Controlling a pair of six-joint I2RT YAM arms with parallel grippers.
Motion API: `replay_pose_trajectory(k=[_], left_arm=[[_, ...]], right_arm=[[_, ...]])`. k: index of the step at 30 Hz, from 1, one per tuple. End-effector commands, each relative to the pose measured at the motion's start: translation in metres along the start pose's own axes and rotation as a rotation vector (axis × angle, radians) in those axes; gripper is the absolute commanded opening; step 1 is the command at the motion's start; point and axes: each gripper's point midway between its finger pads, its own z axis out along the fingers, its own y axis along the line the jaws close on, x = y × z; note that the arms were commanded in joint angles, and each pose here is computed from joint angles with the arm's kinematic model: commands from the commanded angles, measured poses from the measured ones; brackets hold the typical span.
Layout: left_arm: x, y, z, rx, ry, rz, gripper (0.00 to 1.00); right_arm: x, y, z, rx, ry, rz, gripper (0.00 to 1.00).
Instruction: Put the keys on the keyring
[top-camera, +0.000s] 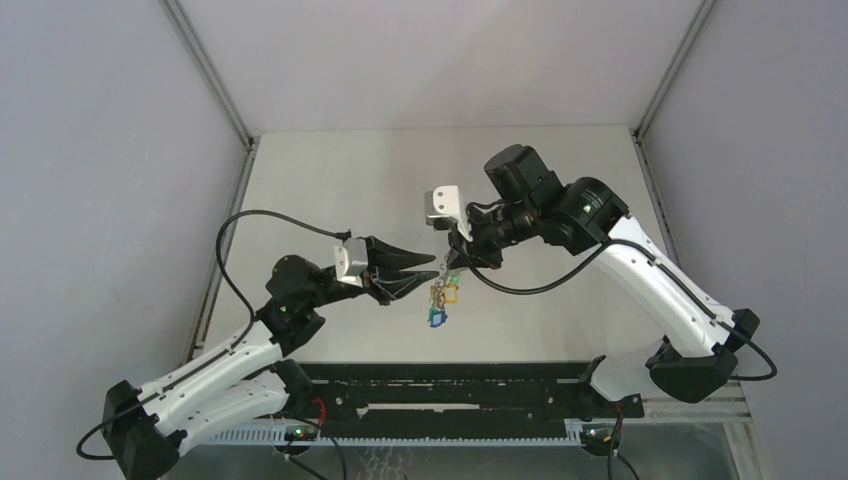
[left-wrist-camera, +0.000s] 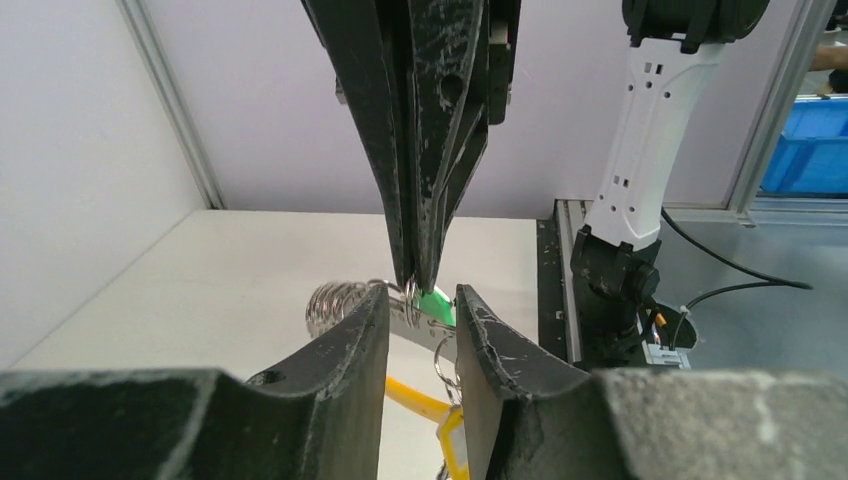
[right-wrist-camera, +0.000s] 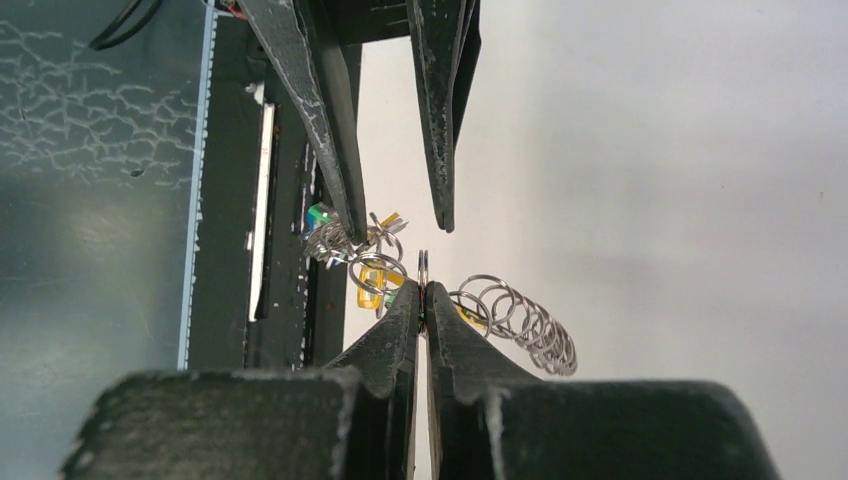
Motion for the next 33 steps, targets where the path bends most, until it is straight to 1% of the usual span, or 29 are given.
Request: replay_pose_trajectory(k=[1, 4, 8, 25, 33], left_arm=[[-0.029, -0.006, 0.007, 0.053, -0.043, 0.045, 0.34], [-0.026, -0.007, 0.009, 0.067, -0.03, 0.038, 0.3], [-0.022, -0.007, 0.011, 0.075, -0.011, 0.03, 0.28], [-0.013, -0.001, 0.017, 0.069, 0.024, 0.015, 0.29], [-0.007, 0.0, 0.018, 0.071, 0.054, 0.007, 0.28]], right_arm=[[-0.013, -0.002, -0.01, 0.037, -0.013, -0.079, 0.0], [-0.014, -0.001, -0.009, 0.035, -0.011, -0.084, 0.0], [-0.014, -0.001, -0.009, 0.034, -0.011, -0.088, 0.0], [-0.017, 0.002, -0.005, 0.02, -0.01, -0.104, 0.0], [-0.019, 0.002, -0.006, 0.025, -0.016, -0.112, 0.0]])
